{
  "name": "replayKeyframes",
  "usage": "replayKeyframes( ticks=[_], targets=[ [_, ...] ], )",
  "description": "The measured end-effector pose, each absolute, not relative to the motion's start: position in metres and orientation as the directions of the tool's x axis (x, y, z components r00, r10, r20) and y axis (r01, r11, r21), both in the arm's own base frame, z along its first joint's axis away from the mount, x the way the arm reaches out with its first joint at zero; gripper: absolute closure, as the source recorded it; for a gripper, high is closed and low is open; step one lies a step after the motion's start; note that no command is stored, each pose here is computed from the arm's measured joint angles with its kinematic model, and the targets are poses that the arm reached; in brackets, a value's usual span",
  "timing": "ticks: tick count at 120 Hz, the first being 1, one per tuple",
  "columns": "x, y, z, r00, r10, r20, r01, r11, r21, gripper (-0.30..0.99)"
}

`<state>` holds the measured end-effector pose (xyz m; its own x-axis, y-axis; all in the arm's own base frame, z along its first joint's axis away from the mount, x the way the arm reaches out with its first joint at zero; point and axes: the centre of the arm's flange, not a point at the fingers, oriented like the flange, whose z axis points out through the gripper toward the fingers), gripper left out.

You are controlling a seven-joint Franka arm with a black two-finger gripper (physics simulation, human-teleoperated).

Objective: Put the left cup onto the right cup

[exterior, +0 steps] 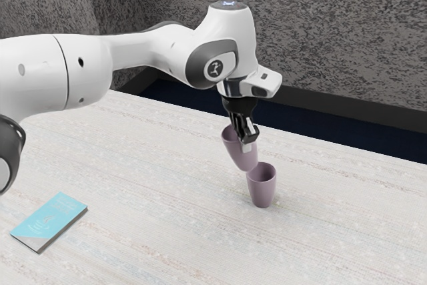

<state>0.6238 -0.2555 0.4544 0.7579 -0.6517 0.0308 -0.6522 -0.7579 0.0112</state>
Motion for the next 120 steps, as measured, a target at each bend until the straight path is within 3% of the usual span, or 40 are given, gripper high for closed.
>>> replayKeyframes(
  ticks=[120],
  targets=[
    [0.644,-0.283,0.431,0.735,-0.677,0.027,-0.678,-0.735,0.023,0.78]
  ],
)
